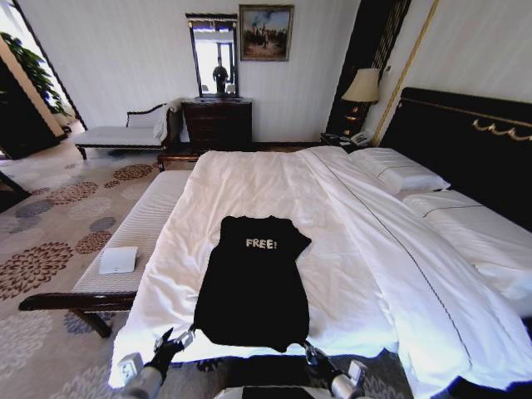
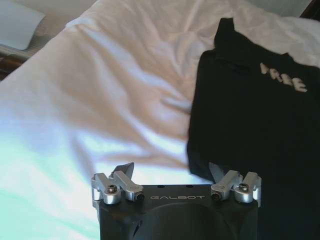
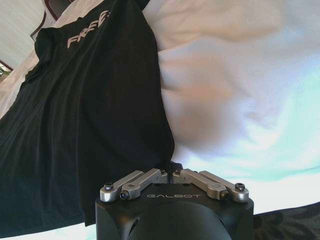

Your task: Fold the clothes on the bed.

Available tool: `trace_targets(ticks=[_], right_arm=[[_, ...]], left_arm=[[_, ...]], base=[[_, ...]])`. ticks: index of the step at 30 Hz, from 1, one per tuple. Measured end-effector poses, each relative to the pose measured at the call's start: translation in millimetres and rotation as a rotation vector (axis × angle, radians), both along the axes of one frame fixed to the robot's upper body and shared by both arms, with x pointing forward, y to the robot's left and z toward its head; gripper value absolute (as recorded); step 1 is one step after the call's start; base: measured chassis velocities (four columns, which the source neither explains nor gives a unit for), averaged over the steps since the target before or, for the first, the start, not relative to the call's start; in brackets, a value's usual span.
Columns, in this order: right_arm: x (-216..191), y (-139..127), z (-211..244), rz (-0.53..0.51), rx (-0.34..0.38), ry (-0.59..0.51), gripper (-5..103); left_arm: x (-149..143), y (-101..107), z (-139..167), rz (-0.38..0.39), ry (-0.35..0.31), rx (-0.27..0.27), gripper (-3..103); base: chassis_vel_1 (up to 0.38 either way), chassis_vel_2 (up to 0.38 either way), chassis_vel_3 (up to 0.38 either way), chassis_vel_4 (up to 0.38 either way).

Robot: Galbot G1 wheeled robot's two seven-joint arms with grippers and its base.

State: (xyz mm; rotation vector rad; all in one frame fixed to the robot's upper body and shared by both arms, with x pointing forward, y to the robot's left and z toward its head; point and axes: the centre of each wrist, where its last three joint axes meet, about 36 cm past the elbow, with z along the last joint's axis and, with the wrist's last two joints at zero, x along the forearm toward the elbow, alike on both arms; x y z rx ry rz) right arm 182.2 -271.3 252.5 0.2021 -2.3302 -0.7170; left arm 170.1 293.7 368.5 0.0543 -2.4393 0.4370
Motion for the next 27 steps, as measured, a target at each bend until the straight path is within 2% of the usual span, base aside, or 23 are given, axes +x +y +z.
trace_targets(ticks=[2, 3, 6, 8, 15, 18, 27], right_arm=[[-1.7, 0.0, -0.3, -0.002, -0.003, 0.004, 0], [-1.7, 0.0, -0.3, -0.002, -0.003, 0.004, 0], [-2.6, -0.4, -0.7, -0.002, -0.007, 0.008, 0], [-2.5, -1.0, -0.7, -0.005, -0.009, 0.009, 0], [1.3, -9.7, 5.7, -0.055, -0.009, -0.004, 0], [11.5, -23.2, 28.5, -0.151, 0.020, -0.059, 0], [37.9, -56.8, 71.5, -0.293, 0.032, -0.152, 0]], left_arm=[[-5.1, 6.7, -4.4, -0.003, 0.011, 0.019, 80], [-5.1, 6.7, -4.4, -0.003, 0.011, 0.019, 80], [-0.2, 8.8, -7.9, -0.010, 0.004, 0.027, 66], [4.8, 4.7, -8.7, -0.017, 0.000, 0.022, 64], [9.2, -10.4, -11.1, -0.067, 0.004, 0.014, 63], [-1.4, -18.5, -14.2, -0.126, 0.008, 0.039, 63], [-22.8, -29.9, -26.5, -0.197, 0.024, 0.073, 63]], base=[[0.000, 0.000, 0.000, 0.000], [0.000, 0.000, 0.000, 0.000], [0.000, 0.000, 0.000, 0.000], [0.000, 0.000, 0.000, 0.000], [0.000, 0.000, 0.000, 0.000], [0.000, 0.000, 0.000, 0.000], [0.000, 0.000, 0.000, 0.000]])
